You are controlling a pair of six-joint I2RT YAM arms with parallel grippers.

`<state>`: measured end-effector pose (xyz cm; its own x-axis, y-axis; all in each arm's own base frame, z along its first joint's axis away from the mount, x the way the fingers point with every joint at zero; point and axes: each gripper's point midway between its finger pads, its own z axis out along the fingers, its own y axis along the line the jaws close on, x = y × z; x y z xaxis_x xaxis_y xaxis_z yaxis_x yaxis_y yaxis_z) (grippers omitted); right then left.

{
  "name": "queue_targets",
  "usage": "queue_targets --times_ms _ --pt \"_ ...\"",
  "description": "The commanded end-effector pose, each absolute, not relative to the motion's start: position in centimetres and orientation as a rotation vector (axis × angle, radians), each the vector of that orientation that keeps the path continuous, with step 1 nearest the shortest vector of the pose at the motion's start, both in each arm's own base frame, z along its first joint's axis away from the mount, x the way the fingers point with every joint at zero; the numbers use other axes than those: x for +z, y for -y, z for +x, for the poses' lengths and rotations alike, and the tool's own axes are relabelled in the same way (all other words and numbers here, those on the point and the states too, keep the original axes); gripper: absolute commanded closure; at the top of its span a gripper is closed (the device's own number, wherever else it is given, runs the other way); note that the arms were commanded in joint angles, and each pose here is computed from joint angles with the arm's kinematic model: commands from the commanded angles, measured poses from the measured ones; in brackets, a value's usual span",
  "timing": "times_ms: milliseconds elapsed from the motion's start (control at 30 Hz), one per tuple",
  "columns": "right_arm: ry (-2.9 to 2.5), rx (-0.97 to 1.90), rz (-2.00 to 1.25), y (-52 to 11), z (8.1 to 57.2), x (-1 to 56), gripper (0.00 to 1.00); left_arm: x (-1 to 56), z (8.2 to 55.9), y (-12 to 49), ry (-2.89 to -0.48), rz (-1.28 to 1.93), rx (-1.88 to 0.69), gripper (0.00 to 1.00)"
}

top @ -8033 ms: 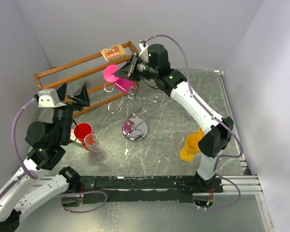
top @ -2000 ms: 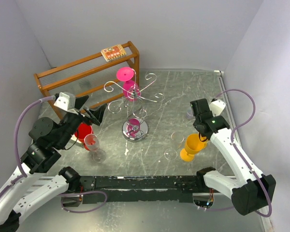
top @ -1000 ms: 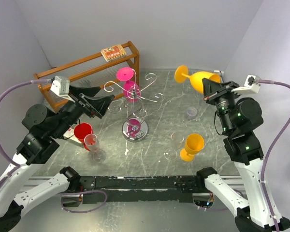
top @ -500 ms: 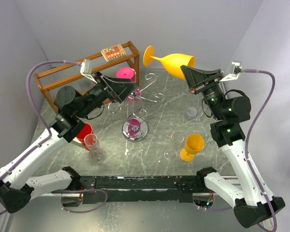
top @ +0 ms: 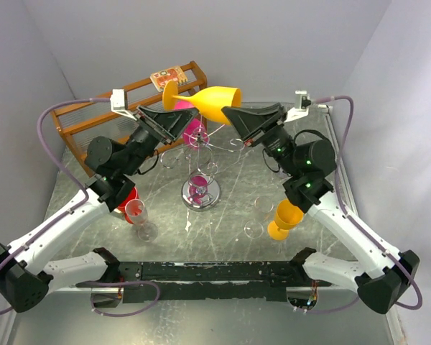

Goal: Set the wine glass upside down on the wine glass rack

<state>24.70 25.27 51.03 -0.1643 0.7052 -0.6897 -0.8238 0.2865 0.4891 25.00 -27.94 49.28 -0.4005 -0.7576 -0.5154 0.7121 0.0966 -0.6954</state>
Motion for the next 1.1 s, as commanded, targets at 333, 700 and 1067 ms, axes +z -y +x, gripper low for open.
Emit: queue_targets --times_ms 333,700,1067 --pt "-1.017 1.439 -0.183 -30.2 23.5 52.2 1.0 48.3 26.4 21.0 -1.15 -0.389 -1.355 0.19" --pt "-1.041 1.349 -0.123 -30.4 24.3 52.1 1.0 47.2 26.7 20.4 -1.187 -0.471 -1.358 0.24" --pt "-1.066 1.419 -0.109 -31.0 24.0 52.3 1.0 46.7 27.5 20.3 -1.209 -0.563 -1.375 0.21"
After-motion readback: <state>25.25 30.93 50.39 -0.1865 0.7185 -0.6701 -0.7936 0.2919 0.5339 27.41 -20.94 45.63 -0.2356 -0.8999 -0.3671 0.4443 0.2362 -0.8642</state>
